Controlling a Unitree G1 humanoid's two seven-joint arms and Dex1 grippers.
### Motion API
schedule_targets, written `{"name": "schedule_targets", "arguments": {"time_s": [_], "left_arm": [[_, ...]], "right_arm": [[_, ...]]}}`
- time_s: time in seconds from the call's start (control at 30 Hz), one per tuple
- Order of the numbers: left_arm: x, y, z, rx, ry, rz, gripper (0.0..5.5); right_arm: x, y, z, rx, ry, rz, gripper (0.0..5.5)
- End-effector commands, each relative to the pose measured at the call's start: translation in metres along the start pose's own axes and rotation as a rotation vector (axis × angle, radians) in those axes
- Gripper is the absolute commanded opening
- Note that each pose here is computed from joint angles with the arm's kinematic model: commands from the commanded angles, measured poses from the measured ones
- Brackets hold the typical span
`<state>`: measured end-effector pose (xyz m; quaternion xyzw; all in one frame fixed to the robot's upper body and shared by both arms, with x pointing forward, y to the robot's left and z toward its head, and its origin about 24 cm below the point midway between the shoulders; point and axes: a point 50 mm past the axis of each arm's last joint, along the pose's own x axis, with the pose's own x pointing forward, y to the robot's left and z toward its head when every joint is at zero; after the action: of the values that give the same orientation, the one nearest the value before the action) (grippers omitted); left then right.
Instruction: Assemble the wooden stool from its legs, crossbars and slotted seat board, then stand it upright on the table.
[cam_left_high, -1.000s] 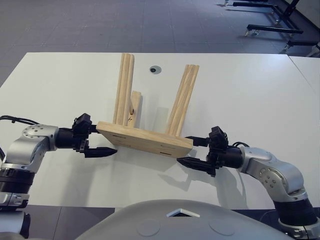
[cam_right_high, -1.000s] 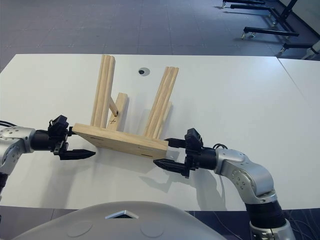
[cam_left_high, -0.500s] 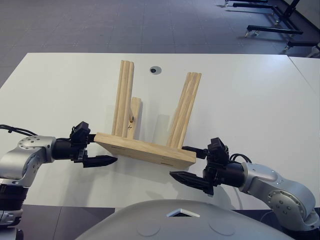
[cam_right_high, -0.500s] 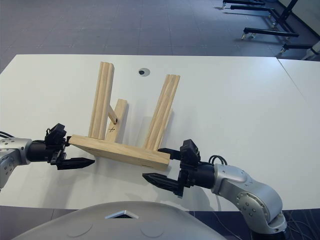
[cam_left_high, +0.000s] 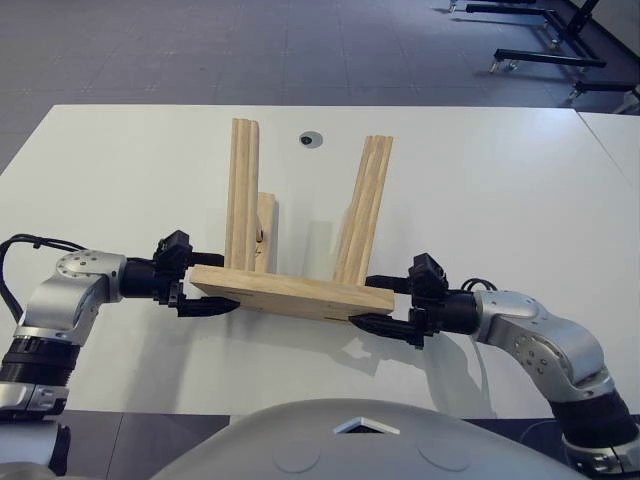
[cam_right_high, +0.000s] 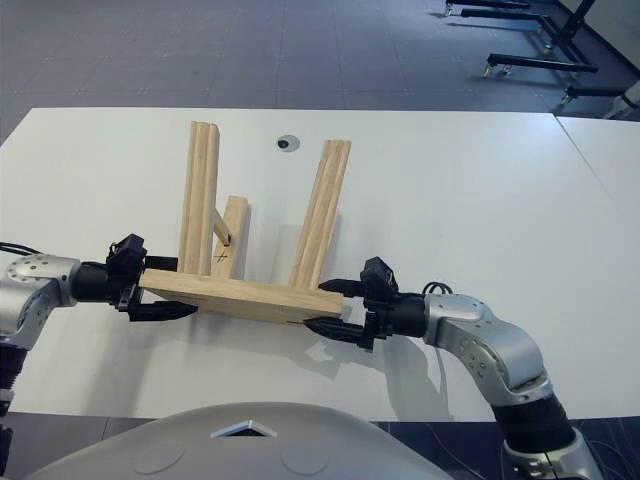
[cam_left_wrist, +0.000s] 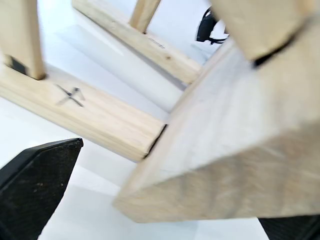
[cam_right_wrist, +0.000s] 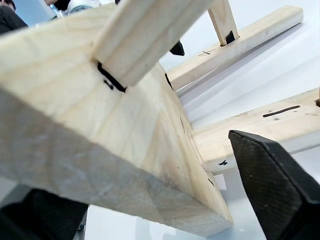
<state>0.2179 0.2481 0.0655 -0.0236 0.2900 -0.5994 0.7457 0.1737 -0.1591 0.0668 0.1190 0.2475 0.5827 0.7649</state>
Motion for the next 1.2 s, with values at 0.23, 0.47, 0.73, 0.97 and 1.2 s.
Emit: {"name": "schedule_targets", "arguments": {"time_s": [0.23,0.47,0.73,0.97,1.2], "left_arm": [[0.004,0.011,0.015,0.078,0.018,-0.026,4.00],[0.005,0.008,0.023,0.042,-0.033,-0.038,3.01],[0.006,0.010,0.024,-0.017,-0.035,-0.023,2.58],[0.007,0.011,0.032,-0.026,-0.039,-0.027,2.58],[0.010,0.005,0.052,-0.039,-0.064,-0.060,2.58]], "right_arm": [[0.005,-0.013,0.012,-0.087,-0.015,-0.001,2.56],[0.010,-0.015,0.014,-0.090,-0.048,-0.017,2.19],[0.010,-0.016,0.010,-0.075,-0.056,-0.030,2.10],[0.011,-0.014,0.017,-0.067,-0.080,-0.026,2.09],[0.018,-0.007,0.051,-0.006,-0.140,0.041,2.09]]}}
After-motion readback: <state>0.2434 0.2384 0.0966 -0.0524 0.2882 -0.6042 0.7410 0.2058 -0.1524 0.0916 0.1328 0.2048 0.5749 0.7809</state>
